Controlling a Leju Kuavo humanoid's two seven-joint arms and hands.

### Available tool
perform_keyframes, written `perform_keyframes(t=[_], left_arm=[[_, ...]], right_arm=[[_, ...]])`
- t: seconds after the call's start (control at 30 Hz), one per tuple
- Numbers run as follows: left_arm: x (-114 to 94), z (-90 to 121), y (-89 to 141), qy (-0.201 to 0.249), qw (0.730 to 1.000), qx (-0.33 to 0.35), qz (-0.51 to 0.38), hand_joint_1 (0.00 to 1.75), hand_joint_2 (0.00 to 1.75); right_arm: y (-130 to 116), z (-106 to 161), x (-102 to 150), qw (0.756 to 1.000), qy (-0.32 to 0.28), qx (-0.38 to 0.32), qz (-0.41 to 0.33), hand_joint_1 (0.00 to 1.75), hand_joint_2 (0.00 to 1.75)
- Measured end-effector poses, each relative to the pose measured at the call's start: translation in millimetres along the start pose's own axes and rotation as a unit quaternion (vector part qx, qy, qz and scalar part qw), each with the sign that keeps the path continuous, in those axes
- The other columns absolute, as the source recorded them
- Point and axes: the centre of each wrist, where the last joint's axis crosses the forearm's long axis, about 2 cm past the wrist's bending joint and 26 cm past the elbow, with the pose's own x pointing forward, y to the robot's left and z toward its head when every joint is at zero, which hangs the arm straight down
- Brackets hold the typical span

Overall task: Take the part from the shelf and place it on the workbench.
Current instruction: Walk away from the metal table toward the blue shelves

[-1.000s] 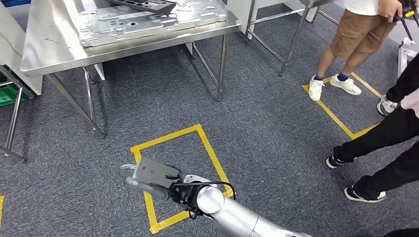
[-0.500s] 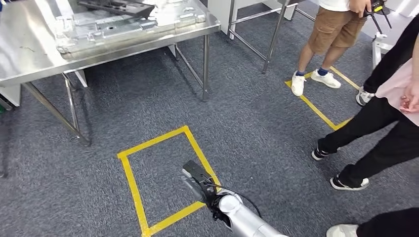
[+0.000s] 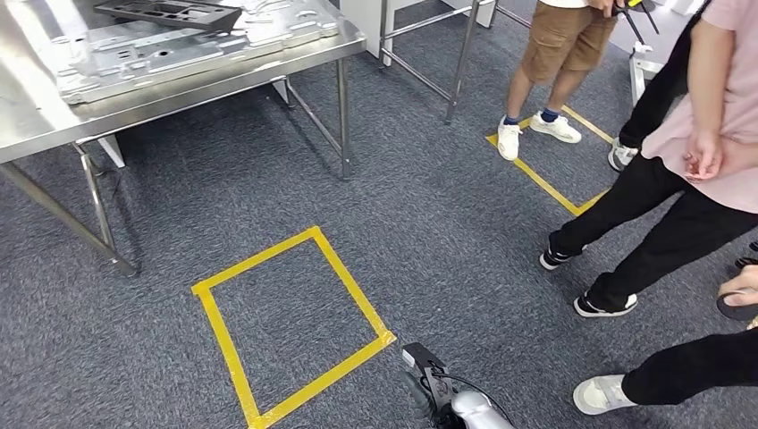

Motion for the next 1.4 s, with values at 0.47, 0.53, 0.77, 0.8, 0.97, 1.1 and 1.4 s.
perform_keyframes(t=[0.47, 0.53, 0.77, 0.8, 0.97, 1.1, 1.4], left_arm=[[-4.0, 0.4, 3.5, 0.002, 1.0, 0.004, 0.003, 0.0, 0.0], [-4.3, 0.4, 3.9, -0.003, 1.0, 0.005, 0.005, 0.0, 0.0], [-4.3, 0.4, 4.4, -0.006, 1.0, 0.009, 0.0, 0.0, 0.0], [-4.2, 0.3, 4.5, -0.006, 1.0, 0.01, 0.0, 0.0, 0.0], [-1.1, -0.3, 5.8, -0.009, 1.0, 0.017, -0.003, 0.0, 0.0], [-0.1, -0.5, 6.4, -0.01, 1.0, 0.023, -0.005, 0.0, 0.0], [-4.4, 0.4, 4.8, -0.006, 1.0, 0.024, -0.005, 0.0, 0.0]], right_arm=[[-3.6, 3.6, -28.7, 0.997, 0.067, -0.014, -0.02, 0.0, 0.0], [-3.2, 3.7, -29.3, 0.997, 0.068, -0.015, -0.02, 0.0, 0.0], [-2.3, 4.1, -30.8, 0.997, 0.08, -0.016, -0.019, 0.0, 0.0], [-2.1, 4.2, -31.0, 0.996, 0.083, -0.015, -0.019, 0.0, 0.0], [-1.7, 4.2, -30.8, 0.995, 0.096, -0.014, -0.016, 0.0, 0.0], [-0.3, 4.6, -32.0, 0.995, 0.102, -0.012, -0.012, 0.0, 0.0], [4.2, 5.4, -32.9, 0.994, 0.107, -0.01, -0.011, 0.0, 0.0]])
